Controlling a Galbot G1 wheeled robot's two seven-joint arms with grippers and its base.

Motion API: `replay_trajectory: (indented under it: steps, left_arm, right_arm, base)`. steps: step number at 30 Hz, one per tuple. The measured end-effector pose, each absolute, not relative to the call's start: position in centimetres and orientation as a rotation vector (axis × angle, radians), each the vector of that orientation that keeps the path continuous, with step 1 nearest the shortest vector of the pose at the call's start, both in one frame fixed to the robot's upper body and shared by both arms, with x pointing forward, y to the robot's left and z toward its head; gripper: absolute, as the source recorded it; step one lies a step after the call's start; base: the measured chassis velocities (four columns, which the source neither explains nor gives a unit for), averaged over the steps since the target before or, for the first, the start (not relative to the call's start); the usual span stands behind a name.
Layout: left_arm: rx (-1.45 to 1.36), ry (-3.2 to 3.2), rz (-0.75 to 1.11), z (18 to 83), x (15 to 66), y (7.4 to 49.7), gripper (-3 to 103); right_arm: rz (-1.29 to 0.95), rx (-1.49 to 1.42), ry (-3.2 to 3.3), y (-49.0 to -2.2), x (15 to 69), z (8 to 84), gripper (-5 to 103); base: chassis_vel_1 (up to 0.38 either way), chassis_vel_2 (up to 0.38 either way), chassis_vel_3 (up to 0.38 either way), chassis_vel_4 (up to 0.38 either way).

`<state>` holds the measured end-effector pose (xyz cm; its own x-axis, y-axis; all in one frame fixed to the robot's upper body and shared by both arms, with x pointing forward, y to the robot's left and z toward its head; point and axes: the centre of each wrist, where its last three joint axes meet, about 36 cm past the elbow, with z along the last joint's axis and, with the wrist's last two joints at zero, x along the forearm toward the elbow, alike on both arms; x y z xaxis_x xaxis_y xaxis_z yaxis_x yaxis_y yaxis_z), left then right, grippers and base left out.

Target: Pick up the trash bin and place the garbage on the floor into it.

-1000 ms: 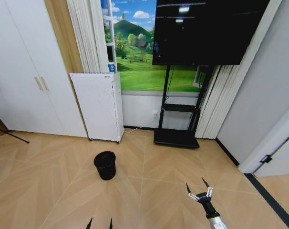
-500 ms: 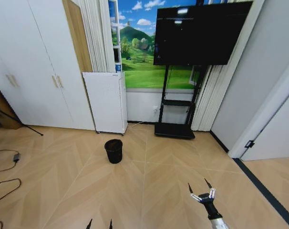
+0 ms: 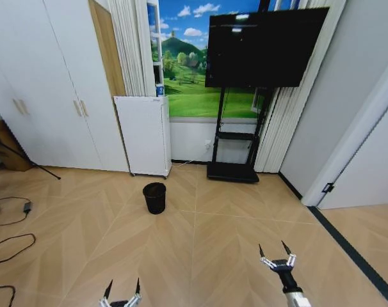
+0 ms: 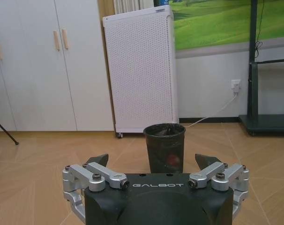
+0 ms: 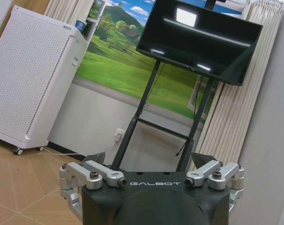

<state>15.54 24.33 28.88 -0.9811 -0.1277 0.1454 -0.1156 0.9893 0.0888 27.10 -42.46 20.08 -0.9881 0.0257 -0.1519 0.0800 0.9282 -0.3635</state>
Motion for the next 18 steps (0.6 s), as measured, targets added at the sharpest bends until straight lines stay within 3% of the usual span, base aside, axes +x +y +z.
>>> replay_trajectory:
  steps: [18]
  left_arm:
    - [0.045,-2.949,-0.129,28.08,15.03,24.15,100]
  right_arm:
    - [-0.587,0.035,2.94,-42.04,27.67,19.48,100]
  base:
    - [0.0,0.0,0.0,0.0]
